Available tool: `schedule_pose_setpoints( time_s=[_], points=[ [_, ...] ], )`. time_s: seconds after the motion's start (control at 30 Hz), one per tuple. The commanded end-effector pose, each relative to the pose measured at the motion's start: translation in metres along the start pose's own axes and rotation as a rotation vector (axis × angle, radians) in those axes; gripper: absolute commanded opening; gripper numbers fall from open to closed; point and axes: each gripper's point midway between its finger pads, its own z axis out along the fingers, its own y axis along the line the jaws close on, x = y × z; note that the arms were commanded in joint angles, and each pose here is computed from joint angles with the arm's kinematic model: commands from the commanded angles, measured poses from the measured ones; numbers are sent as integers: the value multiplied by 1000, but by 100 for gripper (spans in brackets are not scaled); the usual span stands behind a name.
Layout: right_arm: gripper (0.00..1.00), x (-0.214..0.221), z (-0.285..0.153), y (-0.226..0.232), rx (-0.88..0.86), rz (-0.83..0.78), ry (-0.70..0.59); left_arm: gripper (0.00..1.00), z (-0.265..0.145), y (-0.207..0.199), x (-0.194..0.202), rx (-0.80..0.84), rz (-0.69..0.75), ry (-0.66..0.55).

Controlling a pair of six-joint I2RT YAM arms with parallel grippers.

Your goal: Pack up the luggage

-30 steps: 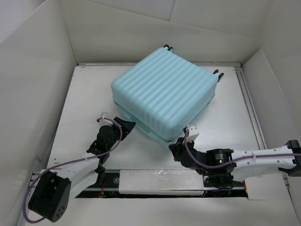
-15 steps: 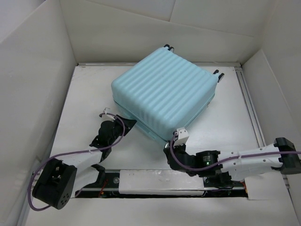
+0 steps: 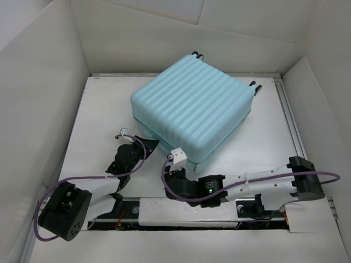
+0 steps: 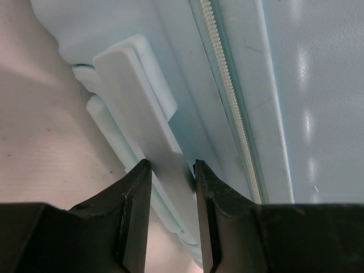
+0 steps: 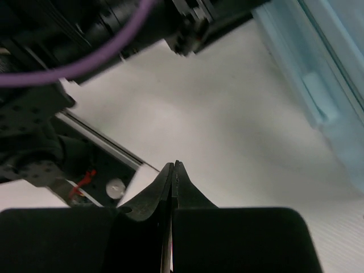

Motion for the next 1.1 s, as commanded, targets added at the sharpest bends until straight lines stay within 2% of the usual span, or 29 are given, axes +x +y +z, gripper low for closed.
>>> schedule_pose_setpoints(
  time_s=[0.0, 0.07, 0.1, 0.13, 0.2, 0.23, 0.37, 0.43, 0.57, 0.7, 0.87, 1.07],
  points=[
    [0, -28, -2, 17, 16, 2, -49, 0, -11, -16, 17, 103, 31, 70],
    [2, -25, -6, 2, 71, 58, -46, 0, -13, -12, 19, 91, 54, 76],
    [7, -15, -7, -13, 104, 55, -34, 0, -14, -17, 16, 107, 54, 68],
    [21, -18, -16, -22, 103, 86, -36, 0, -14, -15, 18, 97, 54, 72],
    [34, 0, -21, -48, 130, 120, -20, 0, -14, -20, 15, 110, 63, 66],
    [44, -1, -32, -53, 113, 150, -13, 0, -13, -22, 14, 112, 74, 65],
    [53, 19, -44, -85, 163, 139, 25, 0, -14, -23, 16, 117, 75, 75],
    [53, 26, -50, -93, 188, 158, 35, 0, -15, -26, 14, 128, 75, 70],
    [65, 28, -51, -108, 275, 127, 26, 0, -18, -31, 12, 143, 75, 62],
    [69, 27, -47, -112, 321, 82, 9, 0, -20, -33, 11, 152, 85, 57],
    [69, 9, -42, -125, 378, 101, -36, 0, -22, -32, 13, 156, 85, 65],
    [60, -7, -25, -113, 313, 69, -68, 0, -23, -28, 16, 152, 85, 78]
  ],
)
